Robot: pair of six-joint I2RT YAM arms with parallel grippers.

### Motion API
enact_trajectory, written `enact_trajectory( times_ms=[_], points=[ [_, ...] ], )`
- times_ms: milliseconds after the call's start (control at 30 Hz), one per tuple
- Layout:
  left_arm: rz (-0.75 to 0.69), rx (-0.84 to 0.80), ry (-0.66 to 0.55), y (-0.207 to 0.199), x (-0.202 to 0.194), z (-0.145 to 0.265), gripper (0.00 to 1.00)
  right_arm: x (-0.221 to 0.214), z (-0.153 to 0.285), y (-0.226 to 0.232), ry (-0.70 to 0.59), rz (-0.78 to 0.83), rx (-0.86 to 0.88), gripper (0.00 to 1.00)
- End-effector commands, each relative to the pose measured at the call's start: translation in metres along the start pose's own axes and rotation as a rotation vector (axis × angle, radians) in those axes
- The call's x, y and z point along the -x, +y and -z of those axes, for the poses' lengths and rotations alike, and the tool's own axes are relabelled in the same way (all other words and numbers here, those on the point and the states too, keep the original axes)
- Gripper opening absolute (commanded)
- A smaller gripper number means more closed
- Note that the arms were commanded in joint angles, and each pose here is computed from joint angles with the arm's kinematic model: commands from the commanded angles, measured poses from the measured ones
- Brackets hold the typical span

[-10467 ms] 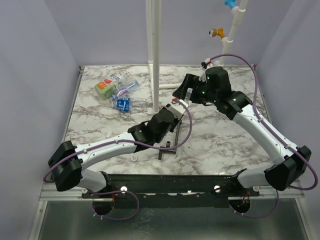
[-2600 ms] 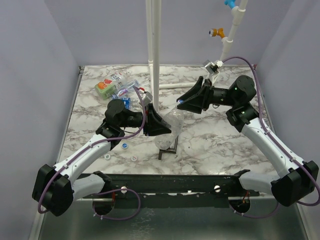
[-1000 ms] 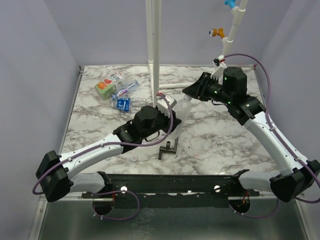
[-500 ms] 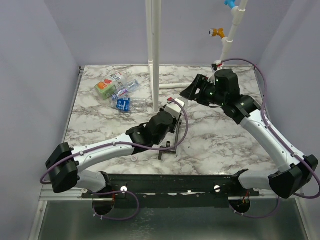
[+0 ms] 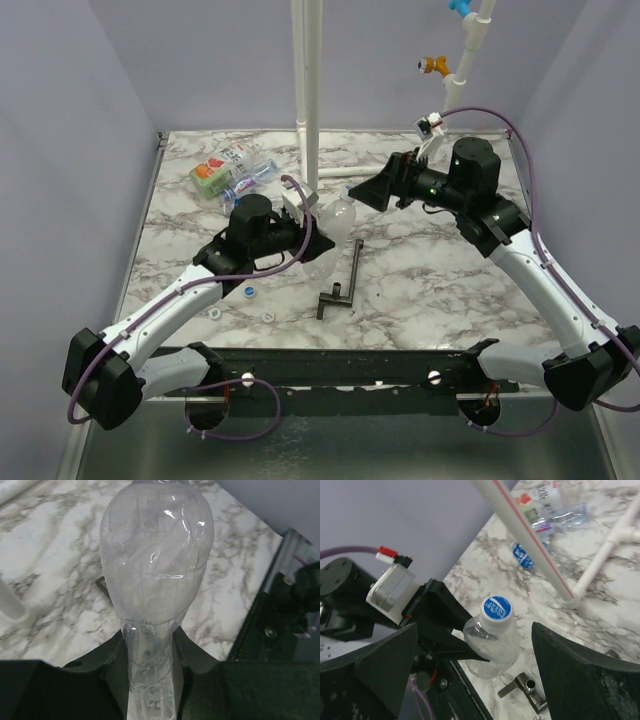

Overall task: Screw on the bottle caps
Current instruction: Screw the bottle cap onto the plastic bottle.

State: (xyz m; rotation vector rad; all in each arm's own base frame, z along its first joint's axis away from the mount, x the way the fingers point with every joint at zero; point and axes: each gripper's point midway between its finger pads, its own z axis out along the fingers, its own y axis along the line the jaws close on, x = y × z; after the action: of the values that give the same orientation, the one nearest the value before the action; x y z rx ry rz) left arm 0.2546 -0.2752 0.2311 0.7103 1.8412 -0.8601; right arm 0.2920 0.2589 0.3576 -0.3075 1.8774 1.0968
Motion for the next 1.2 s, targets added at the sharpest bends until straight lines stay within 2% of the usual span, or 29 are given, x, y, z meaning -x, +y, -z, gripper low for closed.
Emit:
enact_trajectory(
  times_ms=[0, 167, 333, 467, 633, 900, 1033, 1167],
  points=[
    [0.055, -0.458, -0.024, -0.070, 0.005, 0.030, 0.00, -0.018, 0.006, 0.043, 0.052, 0.127, 0.316, 0.96],
    [0.121, -0.555, -0.048, -0.077, 0.006, 0.036, 0.00, -0.022, 0.006, 0.052, 0.044, 0.114, 0.400, 0.86],
    [0.147, -0.584, -0.047, -0.078, 0.004, 0.034, 0.00, -0.025, 0.006, 0.057, 0.039, 0.088, 0.446, 0.77],
    [0.164, -0.588, -0.057, -0.077, 0.004, 0.032, 0.00, -0.027, 0.006, 0.060, 0.042, 0.071, 0.481, 0.64],
    [0.177, -0.594, -0.069, -0.077, 0.006, 0.029, 0.00, -0.030, 0.006, 0.060, 0.046, 0.064, 0.485, 0.59],
    [0.190, -0.577, -0.067, -0.073, 0.004, 0.024, 0.00, -0.027, 0.009, 0.061, 0.040, 0.062, 0.479, 0.34],
    [0.219, -0.528, -0.072, -0.065, 0.003, 0.017, 0.00, -0.026, 0.005, 0.052, 0.036, 0.053, 0.410, 0.21],
    [0.258, -0.327, -0.102, -0.034, 0.004, 0.000, 0.00, -0.028, 0.000, 0.030, 0.052, 0.015, 0.267, 0.12]
  ],
)
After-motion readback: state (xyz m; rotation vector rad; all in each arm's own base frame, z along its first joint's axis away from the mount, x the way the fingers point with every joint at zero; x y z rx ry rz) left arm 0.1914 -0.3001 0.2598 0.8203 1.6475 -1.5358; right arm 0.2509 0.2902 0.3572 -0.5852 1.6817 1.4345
